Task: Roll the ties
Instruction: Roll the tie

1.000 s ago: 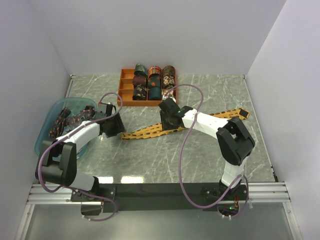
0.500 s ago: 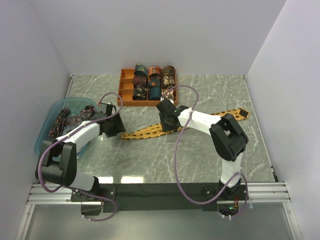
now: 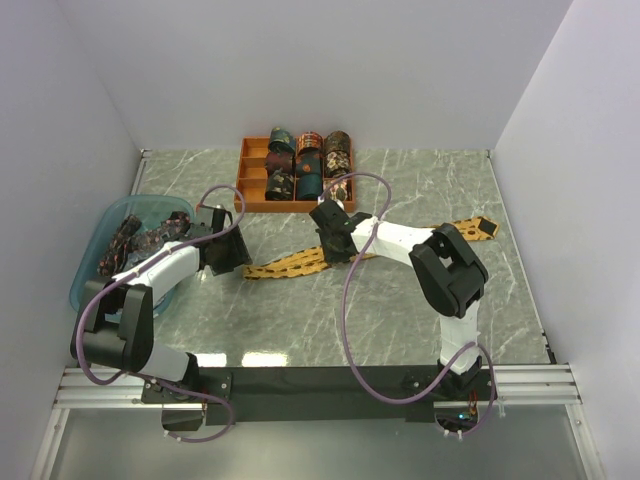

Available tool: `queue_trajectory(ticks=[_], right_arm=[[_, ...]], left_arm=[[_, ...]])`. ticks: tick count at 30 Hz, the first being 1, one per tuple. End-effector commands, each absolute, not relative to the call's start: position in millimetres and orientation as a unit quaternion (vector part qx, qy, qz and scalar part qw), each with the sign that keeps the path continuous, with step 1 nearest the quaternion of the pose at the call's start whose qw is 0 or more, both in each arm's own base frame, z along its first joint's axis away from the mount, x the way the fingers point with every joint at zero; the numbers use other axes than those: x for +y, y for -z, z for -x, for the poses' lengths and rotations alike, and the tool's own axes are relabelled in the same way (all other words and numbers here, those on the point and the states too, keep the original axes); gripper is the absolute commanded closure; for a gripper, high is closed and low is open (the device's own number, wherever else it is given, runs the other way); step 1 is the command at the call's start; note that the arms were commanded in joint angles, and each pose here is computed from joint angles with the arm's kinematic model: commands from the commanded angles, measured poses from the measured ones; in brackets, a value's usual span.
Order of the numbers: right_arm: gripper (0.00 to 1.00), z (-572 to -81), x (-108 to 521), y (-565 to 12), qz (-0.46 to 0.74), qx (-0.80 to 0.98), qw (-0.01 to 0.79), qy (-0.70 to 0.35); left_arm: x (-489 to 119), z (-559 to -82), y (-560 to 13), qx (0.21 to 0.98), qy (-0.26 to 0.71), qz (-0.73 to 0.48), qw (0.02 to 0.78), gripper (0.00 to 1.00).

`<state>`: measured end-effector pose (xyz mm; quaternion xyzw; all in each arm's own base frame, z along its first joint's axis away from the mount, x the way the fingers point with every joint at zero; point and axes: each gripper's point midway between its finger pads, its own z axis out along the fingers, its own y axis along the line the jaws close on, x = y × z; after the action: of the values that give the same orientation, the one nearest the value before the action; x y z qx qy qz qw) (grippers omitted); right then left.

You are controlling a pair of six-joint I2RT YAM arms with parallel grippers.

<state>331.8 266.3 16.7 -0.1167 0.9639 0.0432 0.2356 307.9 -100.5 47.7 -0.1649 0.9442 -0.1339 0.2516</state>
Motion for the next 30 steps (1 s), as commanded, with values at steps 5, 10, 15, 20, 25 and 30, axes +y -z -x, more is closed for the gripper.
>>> queue_trajectory(ticks=[5, 10, 15, 20, 25, 30], right_arm=[[0.97, -323.1, 254.0, 5.8, 0.119, 0.97, 0.212, -0.022], [0.99, -337.7, 261.9, -33.5, 0.119, 0.961, 0.247, -0.034], [0.98, -353.6, 269.4, -74.7, 0.114, 0.951, 0.283, -0.046], [0.97, -365.4, 269.7, -92.3, 0.107, 0.947, 0.298, -0.052], [0.97, -369.2, 269.3, -93.0, 0.104, 0.949, 0.293, -0.056], [0.98, -365.9, 269.9, -101.2, 0.104, 0.947, 0.296, -0.068]], left_arm=[[-101.4, -316.2, -54.6, 0.942, 0.133, 0.155, 0.266, 0.39], [-103.8, -316.0, -54.3, 0.943, 0.138, 0.152, 0.264, 0.4], [-103.8, -315.1, -54.2, 0.943, 0.138, 0.152, 0.263, 0.42], [-103.1, -315.1, -54.5, 0.942, 0.137, 0.153, 0.265, 0.43], [-101.5, -312.5, -53.7, 0.943, 0.134, 0.156, 0.264, 0.45], [-106.3, -311.4, -53.4, 0.942, 0.147, 0.154, 0.259, 0.45]])
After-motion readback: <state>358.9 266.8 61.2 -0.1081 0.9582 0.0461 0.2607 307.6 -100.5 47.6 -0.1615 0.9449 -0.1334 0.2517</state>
